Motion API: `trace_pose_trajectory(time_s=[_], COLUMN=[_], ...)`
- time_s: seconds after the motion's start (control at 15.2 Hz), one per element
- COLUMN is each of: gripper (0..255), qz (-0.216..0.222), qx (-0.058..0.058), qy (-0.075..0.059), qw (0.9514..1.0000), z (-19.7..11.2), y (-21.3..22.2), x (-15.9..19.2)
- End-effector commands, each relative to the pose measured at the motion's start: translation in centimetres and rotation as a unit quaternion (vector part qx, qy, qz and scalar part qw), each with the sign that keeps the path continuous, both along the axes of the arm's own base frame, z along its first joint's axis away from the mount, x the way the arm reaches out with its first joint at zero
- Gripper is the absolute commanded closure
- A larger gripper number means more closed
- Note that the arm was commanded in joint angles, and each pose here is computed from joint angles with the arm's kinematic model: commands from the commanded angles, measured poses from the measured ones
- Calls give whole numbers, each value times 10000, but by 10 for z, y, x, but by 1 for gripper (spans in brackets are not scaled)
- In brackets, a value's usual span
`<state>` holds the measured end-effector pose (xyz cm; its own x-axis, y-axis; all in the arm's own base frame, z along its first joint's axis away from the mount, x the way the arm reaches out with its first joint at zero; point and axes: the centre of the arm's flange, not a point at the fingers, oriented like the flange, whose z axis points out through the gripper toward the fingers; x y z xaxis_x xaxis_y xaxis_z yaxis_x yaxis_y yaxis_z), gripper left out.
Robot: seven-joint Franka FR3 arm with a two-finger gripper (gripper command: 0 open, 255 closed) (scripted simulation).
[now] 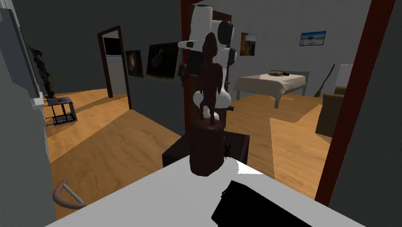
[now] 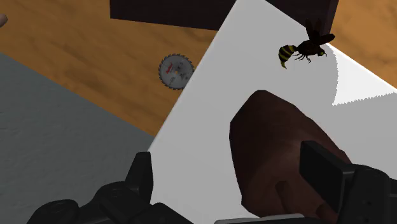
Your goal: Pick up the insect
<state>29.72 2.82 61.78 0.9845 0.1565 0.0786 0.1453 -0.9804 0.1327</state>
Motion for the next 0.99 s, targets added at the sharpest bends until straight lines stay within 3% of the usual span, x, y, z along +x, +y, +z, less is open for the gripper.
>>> trace_pose_trajectory(time_s=[0.0, 0.92], gripper=[0, 0], qz=[0, -785], qx=[0, 647], qy=[0, 279], qw=[10000, 9944], z=[0, -171], y=[0, 45], x=[0, -7])
